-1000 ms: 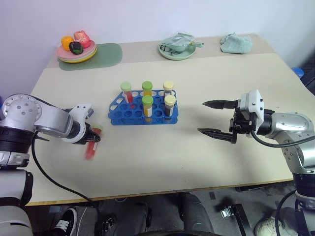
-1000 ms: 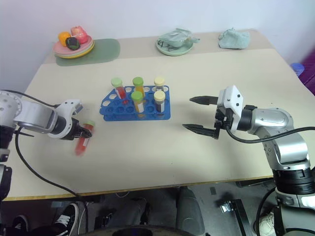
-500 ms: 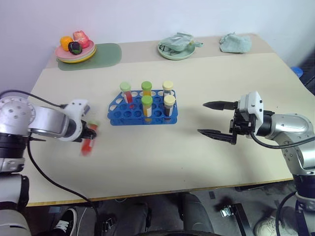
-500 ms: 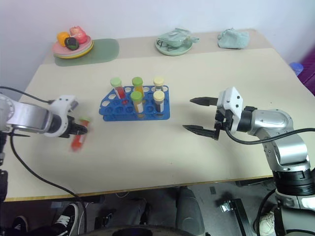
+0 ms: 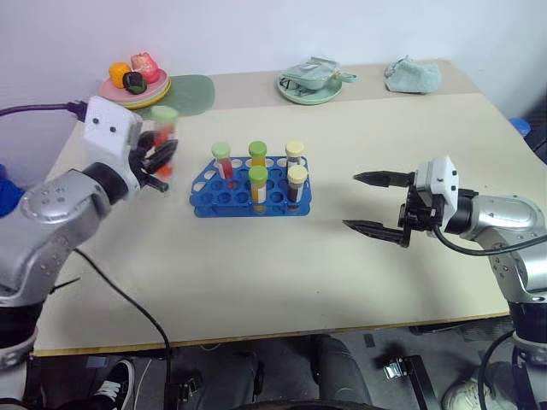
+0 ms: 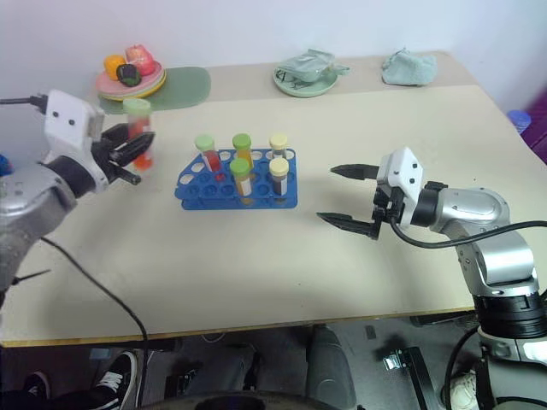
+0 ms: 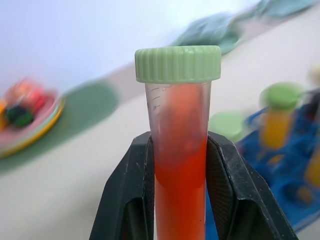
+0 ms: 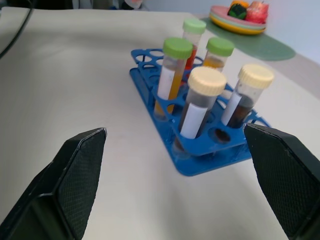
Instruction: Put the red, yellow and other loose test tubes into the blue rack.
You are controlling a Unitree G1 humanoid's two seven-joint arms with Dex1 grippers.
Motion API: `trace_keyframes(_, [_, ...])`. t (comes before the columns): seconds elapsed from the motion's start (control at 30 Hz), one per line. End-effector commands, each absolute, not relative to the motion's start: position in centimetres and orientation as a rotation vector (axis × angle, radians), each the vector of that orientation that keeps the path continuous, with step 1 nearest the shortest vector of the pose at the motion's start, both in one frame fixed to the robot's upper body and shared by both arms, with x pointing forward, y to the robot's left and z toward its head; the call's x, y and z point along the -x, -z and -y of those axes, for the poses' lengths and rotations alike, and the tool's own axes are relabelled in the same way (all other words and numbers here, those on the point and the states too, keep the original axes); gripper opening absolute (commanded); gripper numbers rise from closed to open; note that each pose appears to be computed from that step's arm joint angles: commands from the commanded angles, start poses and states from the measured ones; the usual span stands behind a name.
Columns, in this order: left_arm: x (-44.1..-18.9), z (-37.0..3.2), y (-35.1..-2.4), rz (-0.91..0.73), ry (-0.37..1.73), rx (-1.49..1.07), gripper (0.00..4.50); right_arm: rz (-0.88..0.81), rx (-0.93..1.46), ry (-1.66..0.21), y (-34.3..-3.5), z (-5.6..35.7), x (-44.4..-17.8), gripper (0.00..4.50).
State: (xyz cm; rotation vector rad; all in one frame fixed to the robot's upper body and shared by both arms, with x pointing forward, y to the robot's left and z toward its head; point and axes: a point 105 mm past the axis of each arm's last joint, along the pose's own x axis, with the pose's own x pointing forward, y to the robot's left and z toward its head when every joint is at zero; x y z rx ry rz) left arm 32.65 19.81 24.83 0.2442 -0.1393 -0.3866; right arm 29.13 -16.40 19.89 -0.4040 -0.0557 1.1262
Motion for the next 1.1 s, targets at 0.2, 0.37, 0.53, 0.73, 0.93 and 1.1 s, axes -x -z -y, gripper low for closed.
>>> trace_keyframes(0.2, [-33.0,-19.0,-24.6,0.372,0.560,-0.236,0.96,0.088,0.441,-1.066,-21.2,17.8,-29.1,4.50])
trace_keyframes(0.37, [-33.2,-16.9,-22.2,0.435,0.640,-0.259,0.96,0.090,0.438,-1.062,-21.3,17.6,-28.7,4.50])
trace_keyframes(0.53, [-33.1,-15.4,-20.2,0.435,0.689,-0.227,0.96,0.080,0.444,-1.047,-21.3,17.9,-28.5,4.50])
trace_keyframes(0.73, [-33.7,-15.2,-19.2,0.452,0.665,-0.206,0.96,0.074,0.445,-1.034,-21.4,18.0,-28.4,4.50])
trace_keyframes(0.93, [-35.2,-15.0,-18.0,0.433,0.634,-0.137,0.96,0.076,0.447,-1.031,-21.5,18.0,-28.5,4.50])
trace_keyframes(1.1, [-34.9,-14.2,-16.9,0.417,0.652,-0.105,0.96,0.082,0.459,-1.029,-21.8,18.0,-28.6,4.50])
